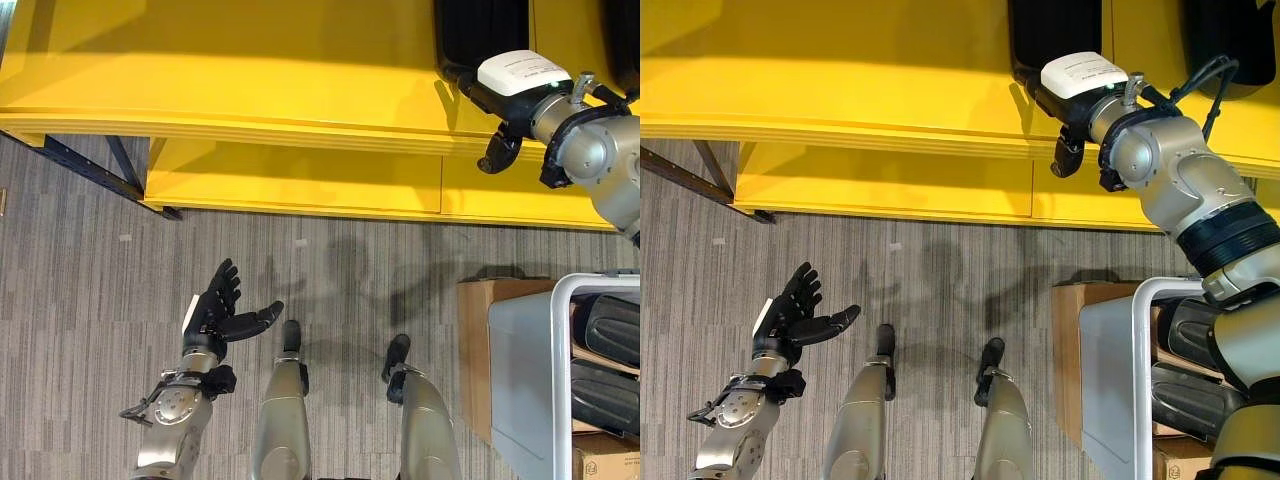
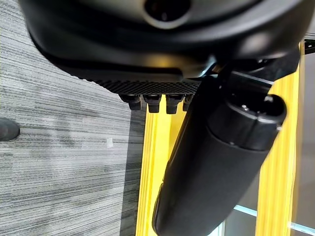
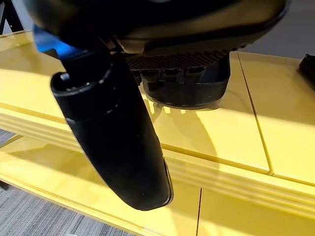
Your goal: Move parts from the plastic box to the shelf.
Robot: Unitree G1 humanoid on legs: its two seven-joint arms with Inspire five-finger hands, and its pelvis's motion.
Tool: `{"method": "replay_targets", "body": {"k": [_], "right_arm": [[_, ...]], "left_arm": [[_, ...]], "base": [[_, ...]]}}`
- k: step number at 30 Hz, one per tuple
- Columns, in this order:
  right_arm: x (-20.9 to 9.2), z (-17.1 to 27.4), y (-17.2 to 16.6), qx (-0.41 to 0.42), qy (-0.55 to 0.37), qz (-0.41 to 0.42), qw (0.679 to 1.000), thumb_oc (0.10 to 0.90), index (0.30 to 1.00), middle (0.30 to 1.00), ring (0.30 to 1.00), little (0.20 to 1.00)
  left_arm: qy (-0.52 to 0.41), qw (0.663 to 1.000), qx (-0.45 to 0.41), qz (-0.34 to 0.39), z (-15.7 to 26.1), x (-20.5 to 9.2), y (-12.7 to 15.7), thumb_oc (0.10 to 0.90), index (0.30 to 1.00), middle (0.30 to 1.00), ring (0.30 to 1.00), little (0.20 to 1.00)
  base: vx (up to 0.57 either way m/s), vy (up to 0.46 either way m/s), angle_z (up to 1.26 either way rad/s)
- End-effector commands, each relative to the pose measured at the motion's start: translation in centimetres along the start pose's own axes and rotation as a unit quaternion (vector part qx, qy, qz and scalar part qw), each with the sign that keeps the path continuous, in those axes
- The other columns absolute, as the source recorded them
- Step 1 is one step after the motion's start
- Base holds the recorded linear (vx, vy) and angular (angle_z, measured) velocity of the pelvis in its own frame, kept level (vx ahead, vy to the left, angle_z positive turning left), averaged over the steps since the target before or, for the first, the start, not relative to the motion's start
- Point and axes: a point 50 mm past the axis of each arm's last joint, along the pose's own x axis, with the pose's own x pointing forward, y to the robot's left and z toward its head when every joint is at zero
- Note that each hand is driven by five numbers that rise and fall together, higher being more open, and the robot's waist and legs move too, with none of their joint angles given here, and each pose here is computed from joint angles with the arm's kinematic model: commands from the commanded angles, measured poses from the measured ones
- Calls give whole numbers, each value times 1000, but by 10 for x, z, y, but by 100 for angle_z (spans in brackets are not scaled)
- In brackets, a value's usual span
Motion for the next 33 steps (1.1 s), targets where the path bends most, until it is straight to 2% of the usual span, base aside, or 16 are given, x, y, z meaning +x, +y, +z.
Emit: {"method": "replay_targets", "body": {"k": [1,12,23,33], "right_arm": [[-5,-1,-72,-15,8,-125,992,900,1000,1000,1000,1000],[-4,2,-85,-19,8,-141,990,900,1000,1000,1000,1000],[-5,6,-85,-19,-1,-143,990,900,1000,1000,1000,1000],[-31,21,-48,34,-84,-135,987,900,1000,1000,1000,1000]], "left_arm": [[-76,997,21,0,30,-9,13,900,1000,1000,1000,1000],[-79,997,19,2,31,-9,15,900,1000,1000,1000,1000],[-80,997,20,4,32,-8,15,900,1000,1000,1000,1000],[-83,996,22,11,32,-6,12,900,1000,1000,1000,1000]], "base": [[0,0,0],[0,0,0],[0,0,0],[0,0,0]]}}
